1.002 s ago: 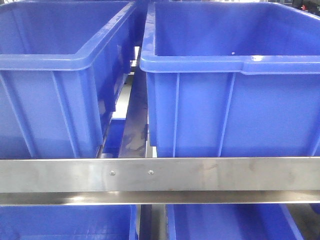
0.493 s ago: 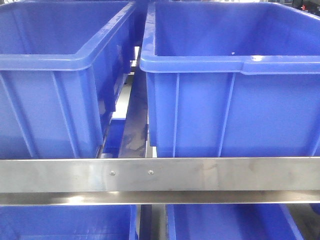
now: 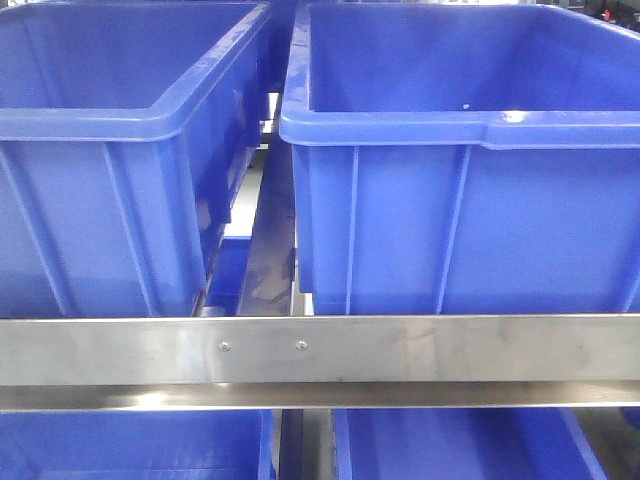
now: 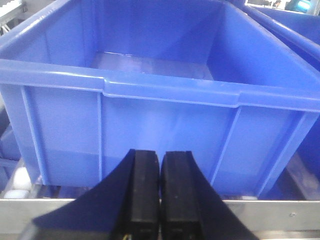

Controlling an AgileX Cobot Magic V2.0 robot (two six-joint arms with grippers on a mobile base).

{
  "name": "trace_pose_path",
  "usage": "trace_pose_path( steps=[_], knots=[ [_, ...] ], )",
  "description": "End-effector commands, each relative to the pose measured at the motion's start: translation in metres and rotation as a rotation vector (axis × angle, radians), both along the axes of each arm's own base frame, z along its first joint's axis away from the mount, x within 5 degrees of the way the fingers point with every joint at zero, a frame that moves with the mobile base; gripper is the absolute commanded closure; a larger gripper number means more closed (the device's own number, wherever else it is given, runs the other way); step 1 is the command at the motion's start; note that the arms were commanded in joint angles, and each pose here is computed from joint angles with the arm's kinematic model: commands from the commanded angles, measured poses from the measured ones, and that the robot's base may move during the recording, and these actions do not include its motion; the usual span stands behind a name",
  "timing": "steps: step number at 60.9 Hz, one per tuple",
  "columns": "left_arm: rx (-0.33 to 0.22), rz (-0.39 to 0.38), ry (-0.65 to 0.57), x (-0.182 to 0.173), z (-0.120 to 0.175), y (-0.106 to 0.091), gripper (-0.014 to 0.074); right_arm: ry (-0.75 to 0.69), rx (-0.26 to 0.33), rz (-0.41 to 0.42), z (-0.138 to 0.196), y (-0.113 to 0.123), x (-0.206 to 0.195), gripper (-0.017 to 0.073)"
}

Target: Sort and place red and blue blocks on shelf

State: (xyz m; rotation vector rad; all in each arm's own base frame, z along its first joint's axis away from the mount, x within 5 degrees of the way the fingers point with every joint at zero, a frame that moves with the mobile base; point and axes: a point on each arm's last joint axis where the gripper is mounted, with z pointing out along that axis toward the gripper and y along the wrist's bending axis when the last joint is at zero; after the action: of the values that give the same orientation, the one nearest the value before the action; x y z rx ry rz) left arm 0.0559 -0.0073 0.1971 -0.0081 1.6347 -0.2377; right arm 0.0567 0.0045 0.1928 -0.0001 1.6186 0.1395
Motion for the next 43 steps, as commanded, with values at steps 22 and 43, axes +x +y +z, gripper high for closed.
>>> trace_pose_path(
  steps=[22, 43],
  knots=[
    [0.029, -0.026, -0.091, -0.0002, -0.0035, -0.0025, 0.0461, -0.122, 0.003, 0.011, 0.0157, 0.0008, -0.0027, 0.051],
    [0.029, -0.026, -0.091, -0.0002, -0.0035, -0.0025, 0.0462, -0.122, 0.003, 0.011, 0.0157, 0.0008, -0.0027, 0.051]
  ],
)
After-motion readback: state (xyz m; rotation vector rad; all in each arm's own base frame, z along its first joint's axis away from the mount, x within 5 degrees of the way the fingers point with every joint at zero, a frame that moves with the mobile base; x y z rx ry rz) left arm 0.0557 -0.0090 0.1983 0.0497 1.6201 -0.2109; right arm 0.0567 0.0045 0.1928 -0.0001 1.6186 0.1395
